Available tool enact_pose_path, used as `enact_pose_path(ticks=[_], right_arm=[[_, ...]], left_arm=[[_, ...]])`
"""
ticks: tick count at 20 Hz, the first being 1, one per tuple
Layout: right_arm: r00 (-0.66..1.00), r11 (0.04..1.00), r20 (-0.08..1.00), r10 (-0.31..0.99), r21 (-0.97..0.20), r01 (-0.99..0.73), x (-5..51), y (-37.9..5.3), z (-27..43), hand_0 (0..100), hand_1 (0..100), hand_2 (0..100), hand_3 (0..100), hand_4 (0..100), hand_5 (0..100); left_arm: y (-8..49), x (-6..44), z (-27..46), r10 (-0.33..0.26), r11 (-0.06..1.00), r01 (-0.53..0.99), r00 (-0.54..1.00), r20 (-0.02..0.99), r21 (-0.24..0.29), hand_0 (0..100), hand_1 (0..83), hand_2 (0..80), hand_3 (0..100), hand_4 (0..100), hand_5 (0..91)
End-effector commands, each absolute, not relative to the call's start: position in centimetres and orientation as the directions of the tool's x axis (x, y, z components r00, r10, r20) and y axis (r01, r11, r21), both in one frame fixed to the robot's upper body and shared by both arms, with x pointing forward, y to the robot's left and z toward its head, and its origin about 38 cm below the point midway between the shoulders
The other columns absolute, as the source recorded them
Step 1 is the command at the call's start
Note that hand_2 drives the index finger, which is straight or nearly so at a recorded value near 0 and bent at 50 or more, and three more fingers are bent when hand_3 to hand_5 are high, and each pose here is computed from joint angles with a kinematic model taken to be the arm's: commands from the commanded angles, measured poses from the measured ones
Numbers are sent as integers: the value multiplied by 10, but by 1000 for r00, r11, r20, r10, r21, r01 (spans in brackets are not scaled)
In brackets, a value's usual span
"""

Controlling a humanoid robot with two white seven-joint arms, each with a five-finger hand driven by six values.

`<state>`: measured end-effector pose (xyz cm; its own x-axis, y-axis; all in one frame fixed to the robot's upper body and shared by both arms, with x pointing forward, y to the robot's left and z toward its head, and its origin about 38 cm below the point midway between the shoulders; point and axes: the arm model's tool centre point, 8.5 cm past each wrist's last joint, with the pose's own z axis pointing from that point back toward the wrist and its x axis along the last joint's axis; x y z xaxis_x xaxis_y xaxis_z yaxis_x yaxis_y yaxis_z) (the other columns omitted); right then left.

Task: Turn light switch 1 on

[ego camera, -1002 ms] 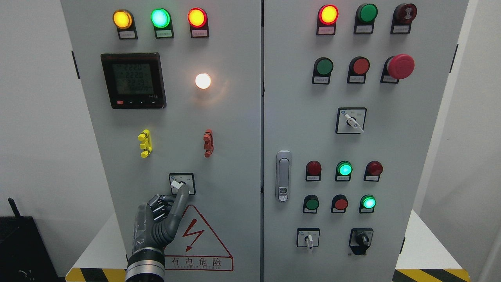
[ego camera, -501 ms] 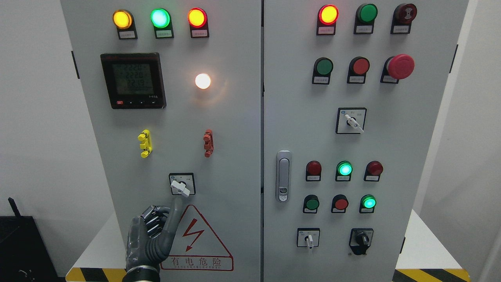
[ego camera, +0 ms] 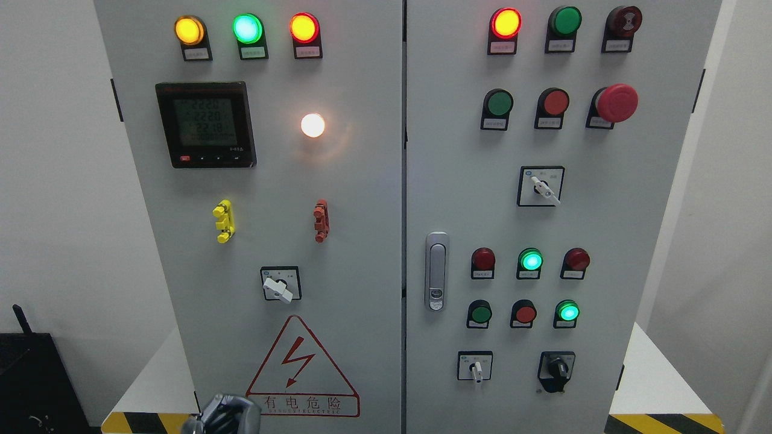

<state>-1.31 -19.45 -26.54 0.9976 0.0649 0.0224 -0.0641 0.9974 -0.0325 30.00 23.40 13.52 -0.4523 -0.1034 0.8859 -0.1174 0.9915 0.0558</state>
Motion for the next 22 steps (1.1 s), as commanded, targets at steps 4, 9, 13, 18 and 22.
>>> enact_pose_path(ticks=[4,9,13,18,22], right_arm=[[999,999,21,40,-31,-40,-13,-194,-265,0,0,0,0,0,0],[999,999,21,40,-31,-40,-13,-194,-265,0,0,0,0,0,0],[999,999,21,40,-31,-40,-13,-194,-265,0,0,0,0,0,0],[999,999,21,40,-31,-40,-13,-194,-265,0,0,0,0,0,0],[999,999,21,40,-31,-40,-13,-194,-265,0,0,0,0,0,0]], left_arm=[[299,133,-150,-120,983,-96,317,941,158,37,155,489,915,947,725],[284,46,-225,-41,997,-21,680,732,76,66,99,314,727,782,549],[276,-20,-243,-9,999,27,878,479,-30,56,169,193,467,499,38],[270,-66,-250,-28,995,42,987,157,-87,133,198,0,18,129,0],[262,-68,-253,5,993,-2,1000,21,-116,174,183,0,0,0,0]])
